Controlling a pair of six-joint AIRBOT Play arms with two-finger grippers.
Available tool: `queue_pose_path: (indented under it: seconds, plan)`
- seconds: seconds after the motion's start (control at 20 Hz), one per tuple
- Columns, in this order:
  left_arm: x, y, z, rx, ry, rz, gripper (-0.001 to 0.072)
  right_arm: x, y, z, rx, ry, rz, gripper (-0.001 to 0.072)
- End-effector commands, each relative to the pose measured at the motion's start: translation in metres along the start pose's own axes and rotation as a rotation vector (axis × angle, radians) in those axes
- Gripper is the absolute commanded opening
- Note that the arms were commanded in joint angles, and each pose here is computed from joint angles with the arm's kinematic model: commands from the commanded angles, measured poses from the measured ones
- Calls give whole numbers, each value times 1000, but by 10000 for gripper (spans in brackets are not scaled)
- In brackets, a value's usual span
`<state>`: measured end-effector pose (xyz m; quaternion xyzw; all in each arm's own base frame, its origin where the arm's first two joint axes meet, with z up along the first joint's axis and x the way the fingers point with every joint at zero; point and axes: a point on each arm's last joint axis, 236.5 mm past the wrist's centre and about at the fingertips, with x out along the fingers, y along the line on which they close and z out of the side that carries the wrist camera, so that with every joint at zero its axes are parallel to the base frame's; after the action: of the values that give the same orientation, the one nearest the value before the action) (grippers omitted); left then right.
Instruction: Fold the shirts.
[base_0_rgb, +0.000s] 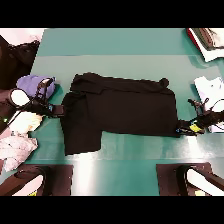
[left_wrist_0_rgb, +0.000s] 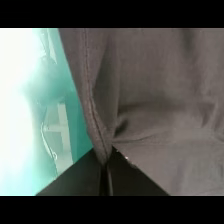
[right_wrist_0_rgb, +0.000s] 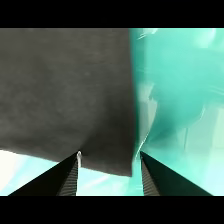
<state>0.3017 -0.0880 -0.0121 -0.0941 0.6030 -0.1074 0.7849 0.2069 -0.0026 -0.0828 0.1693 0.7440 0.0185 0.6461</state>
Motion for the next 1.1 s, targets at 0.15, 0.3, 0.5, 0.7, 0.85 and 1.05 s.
queue_pose_path:
  seconds: [0.15, 0.3, 0.5, 0.7, 0.85, 1.05]
  plan:
    - [-1, 0, -3, 0, 13, -1, 22, 7, 10, 1, -62, 2, -14, 17]
    - [-18, -6, 15, 18, -49, -6, 22, -6, 17, 12, -105, -57, -31, 17]
    - [-127, -44, 90, 105, -373, -41, 22, -111, 46, 64, -182, -427, -38, 17]
    - [-290, -100, 134, 210, -759, -115, 22, -302, 91, 86, -223, -1033, -22, 16]
    - [-407, -135, 128, 287, -1018, -162, 22, -435, 122, 42, -282, -1432, -4, 15]
    - [-522, -170, 89, 373, -1279, -230, 23, -528, 145, -41, -347, -1702, 5, 16]
